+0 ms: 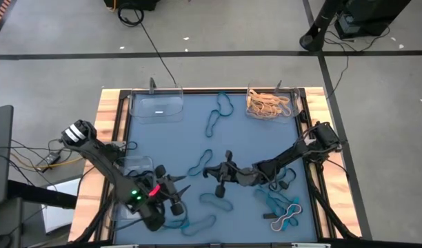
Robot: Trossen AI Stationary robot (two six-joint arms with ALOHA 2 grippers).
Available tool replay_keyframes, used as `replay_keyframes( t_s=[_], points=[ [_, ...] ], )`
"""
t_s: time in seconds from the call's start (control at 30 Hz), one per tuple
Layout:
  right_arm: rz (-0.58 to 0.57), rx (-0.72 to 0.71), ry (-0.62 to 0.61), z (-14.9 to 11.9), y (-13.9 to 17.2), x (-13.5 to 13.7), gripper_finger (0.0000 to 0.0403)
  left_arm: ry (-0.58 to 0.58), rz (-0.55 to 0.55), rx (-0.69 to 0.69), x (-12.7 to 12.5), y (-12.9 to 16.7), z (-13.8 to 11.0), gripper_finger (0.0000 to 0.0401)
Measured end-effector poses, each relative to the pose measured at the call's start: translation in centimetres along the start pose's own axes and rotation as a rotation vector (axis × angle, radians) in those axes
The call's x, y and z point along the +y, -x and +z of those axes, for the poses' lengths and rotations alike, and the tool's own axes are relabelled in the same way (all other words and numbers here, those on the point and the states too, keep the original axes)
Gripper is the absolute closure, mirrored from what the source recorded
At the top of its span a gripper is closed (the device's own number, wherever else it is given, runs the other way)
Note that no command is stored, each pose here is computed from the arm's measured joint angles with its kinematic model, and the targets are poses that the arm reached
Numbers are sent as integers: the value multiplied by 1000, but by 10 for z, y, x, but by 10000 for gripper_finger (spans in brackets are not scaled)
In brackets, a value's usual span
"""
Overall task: Sort rubber bands into baskets
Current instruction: Put the small black rubber band into the bottom left transparent bin
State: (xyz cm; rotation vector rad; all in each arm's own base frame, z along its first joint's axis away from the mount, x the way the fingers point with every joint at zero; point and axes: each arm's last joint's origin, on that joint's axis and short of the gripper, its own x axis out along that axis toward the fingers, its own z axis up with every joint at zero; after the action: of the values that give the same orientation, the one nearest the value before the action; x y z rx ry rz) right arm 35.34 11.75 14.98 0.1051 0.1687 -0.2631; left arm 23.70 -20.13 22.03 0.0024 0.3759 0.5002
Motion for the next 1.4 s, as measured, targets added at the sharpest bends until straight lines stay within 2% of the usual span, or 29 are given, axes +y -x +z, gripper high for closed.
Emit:
replay_keyframes(
  t_s=[0.1,0.23,0.63,0.83,1.03,1.4],
  points=[
    [-26,-21,-13,3,-2,-3,392,7,38,28,2,-22,0,229],
    [-63,-32,-9,4,-3,-6,392,-3,19,47,-3,-42,0,229],
    [-59,-67,-1,6,1,1,392,-8,52,41,-8,-73,-7,229],
    [-58,-74,4,7,2,1,392,-96,24,38,-13,-81,-10,229],
    [-55,-71,3,6,2,2,392,-103,27,-12,-17,-82,-5,234],
    [-58,-56,7,5,3,2,392,-45,57,-27,-16,-82,-5,299]
  ],
)
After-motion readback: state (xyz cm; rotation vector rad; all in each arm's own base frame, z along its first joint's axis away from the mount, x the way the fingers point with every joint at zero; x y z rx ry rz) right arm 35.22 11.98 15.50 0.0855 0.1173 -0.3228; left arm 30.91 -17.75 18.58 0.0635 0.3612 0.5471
